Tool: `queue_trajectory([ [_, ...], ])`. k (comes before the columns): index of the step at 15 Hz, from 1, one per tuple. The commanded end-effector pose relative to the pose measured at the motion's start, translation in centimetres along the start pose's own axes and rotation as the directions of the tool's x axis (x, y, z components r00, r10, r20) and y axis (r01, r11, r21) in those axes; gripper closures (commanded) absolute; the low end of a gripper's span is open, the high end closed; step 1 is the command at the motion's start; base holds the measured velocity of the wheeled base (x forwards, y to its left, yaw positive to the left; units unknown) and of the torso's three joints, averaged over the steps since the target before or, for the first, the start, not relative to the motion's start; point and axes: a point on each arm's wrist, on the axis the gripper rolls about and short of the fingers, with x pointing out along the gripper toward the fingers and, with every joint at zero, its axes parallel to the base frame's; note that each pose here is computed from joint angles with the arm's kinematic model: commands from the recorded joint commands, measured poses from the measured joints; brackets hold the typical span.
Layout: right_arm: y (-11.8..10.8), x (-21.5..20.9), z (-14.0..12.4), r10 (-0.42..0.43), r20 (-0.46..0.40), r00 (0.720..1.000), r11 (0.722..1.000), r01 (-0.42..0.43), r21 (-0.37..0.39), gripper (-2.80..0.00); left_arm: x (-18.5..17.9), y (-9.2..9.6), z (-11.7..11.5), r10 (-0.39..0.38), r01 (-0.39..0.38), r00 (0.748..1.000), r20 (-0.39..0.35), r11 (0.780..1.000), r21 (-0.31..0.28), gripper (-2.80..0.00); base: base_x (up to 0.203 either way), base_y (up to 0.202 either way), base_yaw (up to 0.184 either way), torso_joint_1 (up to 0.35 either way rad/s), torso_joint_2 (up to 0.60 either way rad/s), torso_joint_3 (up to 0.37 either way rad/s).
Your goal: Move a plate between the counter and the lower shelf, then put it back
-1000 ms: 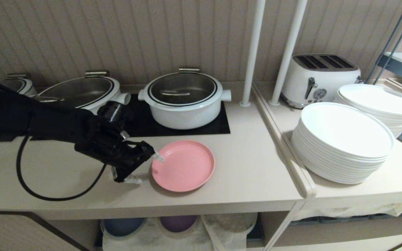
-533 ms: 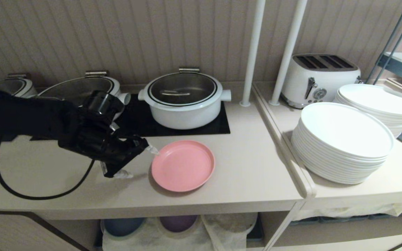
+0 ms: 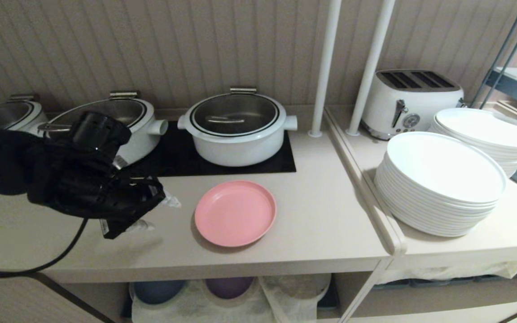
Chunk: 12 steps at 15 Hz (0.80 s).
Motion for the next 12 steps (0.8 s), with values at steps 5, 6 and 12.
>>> queue_trajectory([
  [5,0.0,0.0,0.0,0.000,0.001,1.000,1.000,0.000,0.001,0.00,-5.9,1.4,-1.9,0.017,-0.030,0.975,0.221,0.998,0.059,0.00,0.000,0.000,0.000,0.000,0.00,0.000],
  [6,0.0,0.0,0.0,0.000,0.000,1.000,1.000,0.000,0.001,0.00,-7.0,1.8,-2.4,0.009,-0.032,0.968,0.250,0.996,0.088,0.00,0.000,0.000,0.000,0.000,0.00,0.000],
  [12,0.0,0.0,0.0,0.000,0.001,1.000,1.000,0.000,0.001,0.00,-11.5,5.2,-6.2,-0.016,-0.106,0.927,0.375,0.948,0.301,0.00,0.000,0.000,0.000,0.000,0.00,0.000],
])
